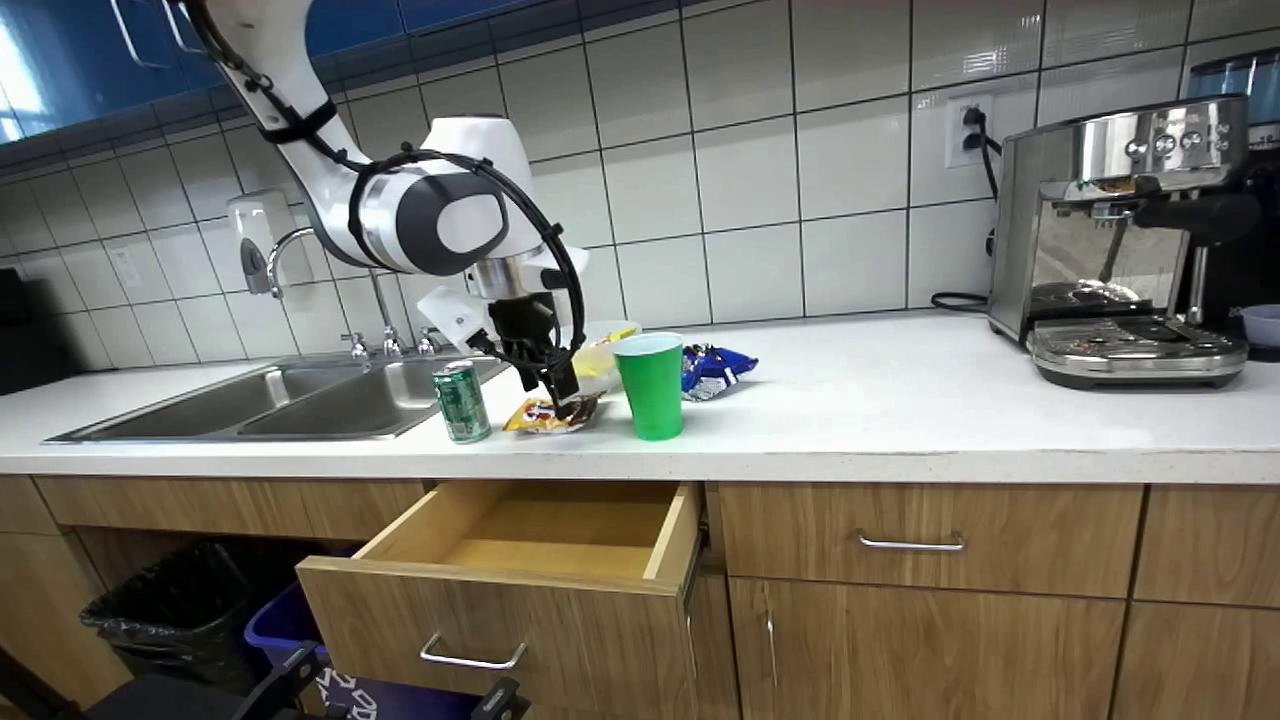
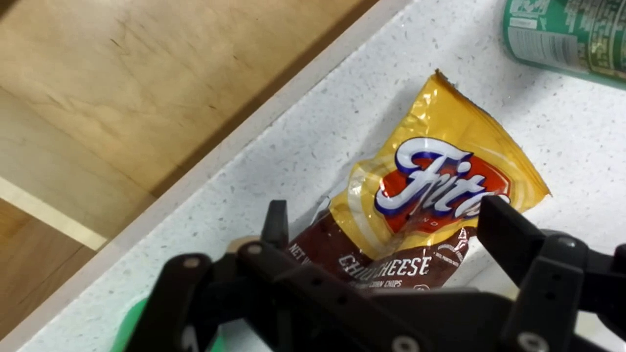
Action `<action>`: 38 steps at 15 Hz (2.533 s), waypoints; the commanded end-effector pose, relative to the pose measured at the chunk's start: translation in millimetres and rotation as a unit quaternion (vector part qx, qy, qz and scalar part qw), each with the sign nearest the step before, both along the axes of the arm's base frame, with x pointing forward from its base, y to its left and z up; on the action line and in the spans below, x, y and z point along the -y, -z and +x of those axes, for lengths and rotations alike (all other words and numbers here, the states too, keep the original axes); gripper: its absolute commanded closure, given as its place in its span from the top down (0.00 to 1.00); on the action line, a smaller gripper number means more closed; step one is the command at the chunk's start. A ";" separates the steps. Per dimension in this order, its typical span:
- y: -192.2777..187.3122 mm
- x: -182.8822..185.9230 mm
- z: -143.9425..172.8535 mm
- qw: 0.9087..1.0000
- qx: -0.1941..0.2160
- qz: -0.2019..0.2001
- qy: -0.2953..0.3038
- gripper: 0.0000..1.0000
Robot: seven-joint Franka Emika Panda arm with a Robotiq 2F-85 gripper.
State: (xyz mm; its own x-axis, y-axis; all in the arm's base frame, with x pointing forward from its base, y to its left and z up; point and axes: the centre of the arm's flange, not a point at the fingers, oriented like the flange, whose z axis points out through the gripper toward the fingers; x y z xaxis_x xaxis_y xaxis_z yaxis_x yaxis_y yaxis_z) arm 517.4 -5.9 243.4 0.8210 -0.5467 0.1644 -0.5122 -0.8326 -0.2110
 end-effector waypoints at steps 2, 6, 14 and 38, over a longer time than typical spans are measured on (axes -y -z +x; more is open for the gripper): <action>-4.7 0.1 4.6 0.999 -0.008 0.014 0.043 1.00; 7.7 1.2 17.4 0.998 -0.017 0.016 0.062 1.00; 18.3 3.7 33.2 0.996 -0.033 0.018 0.087 1.00; -1.9 -8.4 34.7 0.997 -0.031 0.020 0.068 0.66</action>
State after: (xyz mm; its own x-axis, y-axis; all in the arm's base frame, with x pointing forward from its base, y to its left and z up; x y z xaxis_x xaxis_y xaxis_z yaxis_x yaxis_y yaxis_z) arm 549.8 0.0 231.5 0.7534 -0.6495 0.1025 -0.6208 -0.7540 -0.2148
